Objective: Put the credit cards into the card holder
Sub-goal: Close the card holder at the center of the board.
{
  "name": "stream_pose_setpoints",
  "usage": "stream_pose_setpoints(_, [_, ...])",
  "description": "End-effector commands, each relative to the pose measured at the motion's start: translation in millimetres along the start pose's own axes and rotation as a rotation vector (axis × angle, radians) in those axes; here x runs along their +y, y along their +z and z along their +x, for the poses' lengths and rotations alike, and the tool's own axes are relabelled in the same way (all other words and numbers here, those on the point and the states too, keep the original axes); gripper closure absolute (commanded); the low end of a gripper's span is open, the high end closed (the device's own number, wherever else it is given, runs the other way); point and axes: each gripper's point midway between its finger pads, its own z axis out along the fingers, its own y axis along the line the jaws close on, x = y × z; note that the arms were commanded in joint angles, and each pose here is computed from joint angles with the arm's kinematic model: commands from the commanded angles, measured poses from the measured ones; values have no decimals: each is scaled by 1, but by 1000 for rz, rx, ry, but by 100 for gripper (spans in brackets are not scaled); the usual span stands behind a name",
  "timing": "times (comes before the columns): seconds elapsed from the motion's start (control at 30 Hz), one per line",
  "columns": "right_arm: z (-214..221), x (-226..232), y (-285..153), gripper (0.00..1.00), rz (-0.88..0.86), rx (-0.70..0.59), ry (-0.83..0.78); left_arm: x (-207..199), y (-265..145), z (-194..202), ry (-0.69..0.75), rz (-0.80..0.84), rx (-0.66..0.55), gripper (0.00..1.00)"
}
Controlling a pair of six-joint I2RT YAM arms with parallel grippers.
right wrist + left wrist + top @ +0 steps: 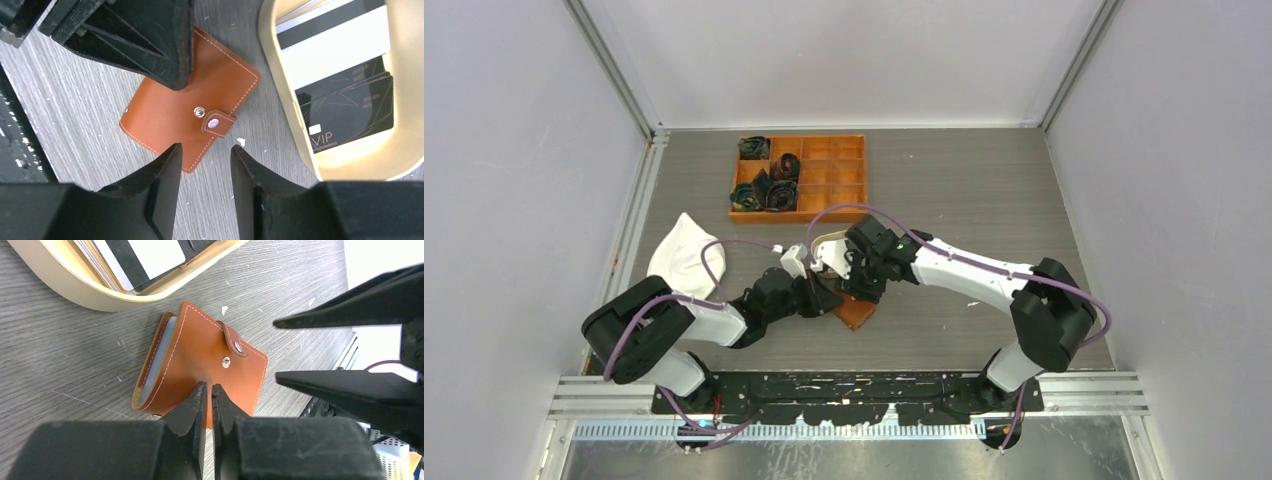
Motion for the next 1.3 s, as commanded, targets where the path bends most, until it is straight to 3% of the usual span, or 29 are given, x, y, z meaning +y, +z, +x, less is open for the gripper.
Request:
stream_pose_setpoints(0.0, [-32, 1, -24, 51, -75, -147, 78, -3, 1, -2, 15, 27, -12, 91])
stream_pose_setpoints(0.23, [-31, -9, -6, 49, -44, -112, 193, -3, 3, -1, 7, 32, -8, 91])
stream_pose_setpoints(0.5, [-20, -11, 13, 51, 1, -16, 182, -2, 3, -1, 8, 29, -11, 92])
stream_pose_setpoints(0.8, [-19, -14, 15, 75, 23, -1, 178, -2, 3, -1, 8, 29, -10, 92])
stream_pose_setpoints(1.27, [-17, -20, 12, 99, 60, 14, 178, -1, 2, 0, 8, 27, -10, 92])
